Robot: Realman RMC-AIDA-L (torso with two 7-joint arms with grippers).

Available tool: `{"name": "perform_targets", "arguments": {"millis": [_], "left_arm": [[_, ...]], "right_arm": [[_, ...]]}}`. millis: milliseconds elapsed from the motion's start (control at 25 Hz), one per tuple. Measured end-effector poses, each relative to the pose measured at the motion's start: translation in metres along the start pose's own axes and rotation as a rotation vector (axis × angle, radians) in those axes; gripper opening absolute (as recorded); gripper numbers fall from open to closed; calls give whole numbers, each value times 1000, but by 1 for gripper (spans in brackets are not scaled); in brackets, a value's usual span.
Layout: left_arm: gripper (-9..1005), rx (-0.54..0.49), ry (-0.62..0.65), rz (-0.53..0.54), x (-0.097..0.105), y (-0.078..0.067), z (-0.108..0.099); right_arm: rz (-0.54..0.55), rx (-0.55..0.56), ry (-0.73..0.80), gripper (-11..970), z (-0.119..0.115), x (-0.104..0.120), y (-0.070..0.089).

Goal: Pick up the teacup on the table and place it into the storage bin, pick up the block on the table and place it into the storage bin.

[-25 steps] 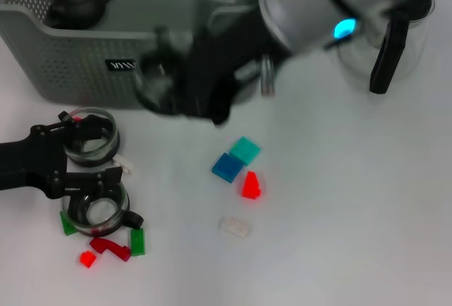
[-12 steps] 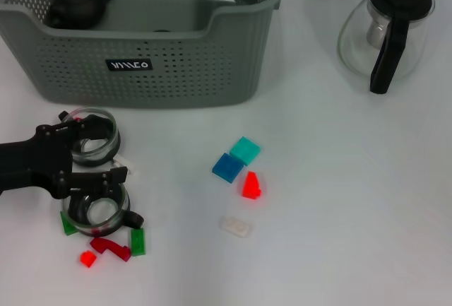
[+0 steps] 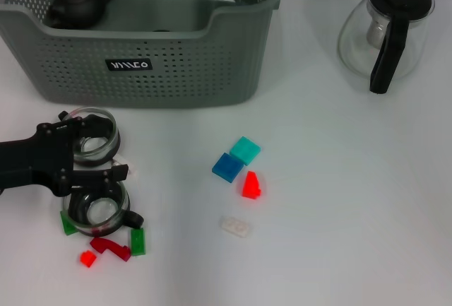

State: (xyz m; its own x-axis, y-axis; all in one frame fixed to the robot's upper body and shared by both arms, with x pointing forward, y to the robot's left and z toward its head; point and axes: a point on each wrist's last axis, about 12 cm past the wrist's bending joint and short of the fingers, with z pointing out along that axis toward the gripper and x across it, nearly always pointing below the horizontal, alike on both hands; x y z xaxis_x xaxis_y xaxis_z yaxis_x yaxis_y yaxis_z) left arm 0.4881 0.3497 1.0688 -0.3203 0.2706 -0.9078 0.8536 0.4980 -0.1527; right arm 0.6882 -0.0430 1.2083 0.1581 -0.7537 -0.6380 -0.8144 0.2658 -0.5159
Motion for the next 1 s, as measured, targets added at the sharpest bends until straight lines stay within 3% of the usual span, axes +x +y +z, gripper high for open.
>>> {"name": "perform_targets", "arguments": {"millis": [400, 1000], "left_arm": [[911, -2, -3, -3, 0, 1, 4], [900, -3, 1, -9, 1, 2, 6]], "right_arm": [[-29, 52, 5, 61, 15, 16, 10], [14, 44, 9, 83, 17, 22, 15]]}}
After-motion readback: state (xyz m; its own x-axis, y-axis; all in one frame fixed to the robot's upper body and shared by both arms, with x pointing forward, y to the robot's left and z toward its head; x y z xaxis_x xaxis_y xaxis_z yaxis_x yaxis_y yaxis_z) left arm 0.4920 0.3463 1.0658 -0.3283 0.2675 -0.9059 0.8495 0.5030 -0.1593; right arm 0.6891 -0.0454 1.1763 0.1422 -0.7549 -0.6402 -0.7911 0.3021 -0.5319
